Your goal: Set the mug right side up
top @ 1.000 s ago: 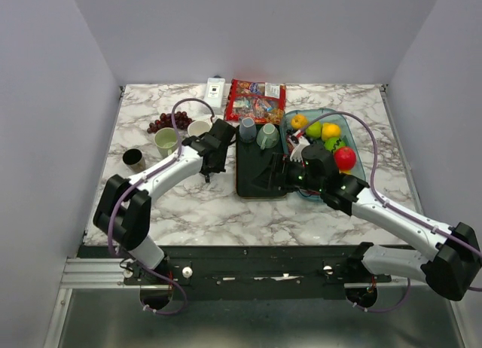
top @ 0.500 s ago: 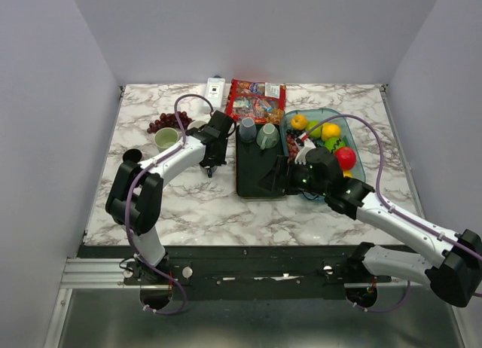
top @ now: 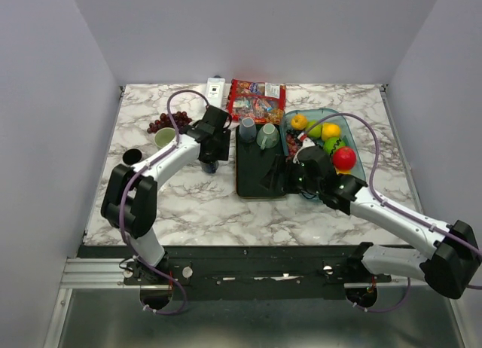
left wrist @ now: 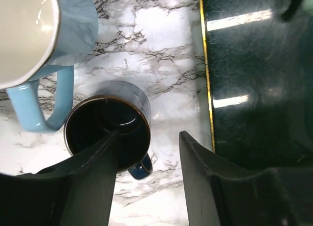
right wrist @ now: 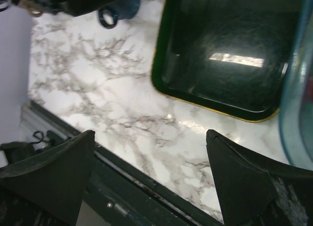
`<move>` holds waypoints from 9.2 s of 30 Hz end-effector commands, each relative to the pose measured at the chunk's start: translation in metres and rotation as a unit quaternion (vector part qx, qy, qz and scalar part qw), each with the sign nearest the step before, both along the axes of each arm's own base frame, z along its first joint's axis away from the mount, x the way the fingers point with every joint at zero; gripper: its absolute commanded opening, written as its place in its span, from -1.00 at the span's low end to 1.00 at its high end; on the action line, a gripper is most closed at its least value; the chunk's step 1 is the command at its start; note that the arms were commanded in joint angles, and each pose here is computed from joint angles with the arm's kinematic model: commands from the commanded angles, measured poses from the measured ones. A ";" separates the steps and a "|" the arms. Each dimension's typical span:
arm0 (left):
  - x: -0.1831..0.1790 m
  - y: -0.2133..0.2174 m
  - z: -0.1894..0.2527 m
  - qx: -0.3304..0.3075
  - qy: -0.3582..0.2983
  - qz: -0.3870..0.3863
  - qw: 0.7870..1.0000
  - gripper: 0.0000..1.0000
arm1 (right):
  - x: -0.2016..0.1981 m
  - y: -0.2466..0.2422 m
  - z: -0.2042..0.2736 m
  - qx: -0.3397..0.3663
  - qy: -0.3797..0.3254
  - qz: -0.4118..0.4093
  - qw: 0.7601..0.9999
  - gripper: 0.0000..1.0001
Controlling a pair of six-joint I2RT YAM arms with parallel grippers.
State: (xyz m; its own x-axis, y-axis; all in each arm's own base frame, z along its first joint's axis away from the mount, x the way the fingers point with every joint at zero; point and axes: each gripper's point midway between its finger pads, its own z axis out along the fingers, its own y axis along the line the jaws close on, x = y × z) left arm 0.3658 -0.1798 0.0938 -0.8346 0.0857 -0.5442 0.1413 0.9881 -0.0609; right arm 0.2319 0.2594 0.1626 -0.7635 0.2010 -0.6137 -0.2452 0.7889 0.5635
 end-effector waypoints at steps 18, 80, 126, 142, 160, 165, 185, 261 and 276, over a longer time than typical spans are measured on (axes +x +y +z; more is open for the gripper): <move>-0.091 0.057 0.155 -0.103 -0.264 -0.005 0.959 0.89 | 0.172 0.015 -0.042 -0.288 -0.025 -0.188 0.939 0.33; -0.100 0.019 0.180 -0.236 -0.273 -0.083 0.929 0.98 | 0.111 0.009 0.069 -0.023 -0.061 -0.090 0.994 -0.99; -0.177 -0.115 0.337 -0.589 -0.365 -0.131 0.709 0.34 | -0.045 0.015 0.271 0.443 -0.224 0.110 0.861 -0.99; -0.169 -0.110 0.337 -0.578 -0.379 -0.110 0.714 -0.11 | -0.056 0.026 0.252 0.419 -0.185 0.150 0.876 -0.99; -0.159 -0.101 0.330 -0.539 -0.390 -0.088 0.741 -1.00 | -0.041 0.029 0.216 0.339 -0.149 0.121 0.921 -0.30; -0.145 -0.076 0.320 -0.469 -0.410 -0.043 0.781 -1.00 | -0.031 0.022 0.201 0.313 -0.141 0.085 0.935 0.34; -0.086 0.113 0.179 -0.070 -0.381 0.283 0.877 -1.00 | -0.017 0.012 0.133 0.252 -0.065 0.014 0.965 0.65; -0.095 0.073 0.141 -0.183 -0.279 0.124 0.934 0.83 | 0.300 0.060 -0.046 -0.259 -0.111 0.007 0.959 0.61; -0.099 0.074 0.127 -0.182 -0.270 0.125 0.937 0.83 | 0.269 0.065 -0.070 -0.246 -0.076 0.086 0.963 0.36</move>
